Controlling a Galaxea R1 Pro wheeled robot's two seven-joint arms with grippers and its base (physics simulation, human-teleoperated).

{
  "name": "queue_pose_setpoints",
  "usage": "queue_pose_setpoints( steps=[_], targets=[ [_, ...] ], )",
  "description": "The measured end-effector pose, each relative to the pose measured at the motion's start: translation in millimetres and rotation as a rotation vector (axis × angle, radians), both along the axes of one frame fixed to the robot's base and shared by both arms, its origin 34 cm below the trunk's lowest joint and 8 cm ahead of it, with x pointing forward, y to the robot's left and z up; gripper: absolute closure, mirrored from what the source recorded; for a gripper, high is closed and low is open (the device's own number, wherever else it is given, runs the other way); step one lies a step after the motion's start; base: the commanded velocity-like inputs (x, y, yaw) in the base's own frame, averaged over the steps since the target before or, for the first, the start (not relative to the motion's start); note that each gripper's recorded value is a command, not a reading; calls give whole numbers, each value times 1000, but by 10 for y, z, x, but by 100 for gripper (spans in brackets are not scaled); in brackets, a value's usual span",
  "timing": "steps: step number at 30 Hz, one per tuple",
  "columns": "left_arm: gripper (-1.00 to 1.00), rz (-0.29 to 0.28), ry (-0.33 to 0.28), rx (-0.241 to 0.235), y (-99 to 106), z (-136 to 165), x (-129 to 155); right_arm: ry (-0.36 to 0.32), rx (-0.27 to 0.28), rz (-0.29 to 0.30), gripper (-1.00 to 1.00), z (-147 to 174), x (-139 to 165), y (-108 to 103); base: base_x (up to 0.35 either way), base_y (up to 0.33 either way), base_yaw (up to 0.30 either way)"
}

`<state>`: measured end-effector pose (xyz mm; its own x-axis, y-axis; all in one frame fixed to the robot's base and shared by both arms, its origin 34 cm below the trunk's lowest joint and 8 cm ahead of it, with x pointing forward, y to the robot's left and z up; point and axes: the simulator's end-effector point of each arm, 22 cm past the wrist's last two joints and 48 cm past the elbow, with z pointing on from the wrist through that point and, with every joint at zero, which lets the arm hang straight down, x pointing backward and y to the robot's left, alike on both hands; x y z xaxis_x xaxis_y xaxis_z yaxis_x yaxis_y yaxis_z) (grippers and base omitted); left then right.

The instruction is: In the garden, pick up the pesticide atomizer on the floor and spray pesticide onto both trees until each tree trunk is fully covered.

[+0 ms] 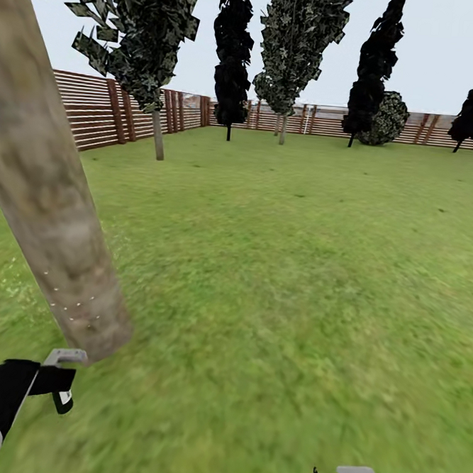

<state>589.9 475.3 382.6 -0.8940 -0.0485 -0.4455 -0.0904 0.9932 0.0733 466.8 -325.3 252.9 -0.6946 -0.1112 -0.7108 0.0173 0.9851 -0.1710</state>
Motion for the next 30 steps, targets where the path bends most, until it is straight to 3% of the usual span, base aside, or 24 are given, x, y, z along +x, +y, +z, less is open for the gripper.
queue_pose_setpoints(
  steps=[5,8,19,26,30],
  targets=[
    [100,86,-11,-12,259,1,-145,-1,0,0,-100,1,1,0,47,0,0],
    [100,105,22,-6,360,-114,-379,-1,0,-1,-100,2,3,-2,1,0,81],
    [100,110,25,-43,-14,-276,-380,0,2,-1,-100,-1,-1,7,0,0,271],
    [100,111,15,-43,-27,-238,-329,0,3,0,-100,-2,0,21,0,0,278],
    [100,107,-22,-15,12,-102,-223,0,3,1,-100,-2,0,22,81,-73,259]
  ],
)
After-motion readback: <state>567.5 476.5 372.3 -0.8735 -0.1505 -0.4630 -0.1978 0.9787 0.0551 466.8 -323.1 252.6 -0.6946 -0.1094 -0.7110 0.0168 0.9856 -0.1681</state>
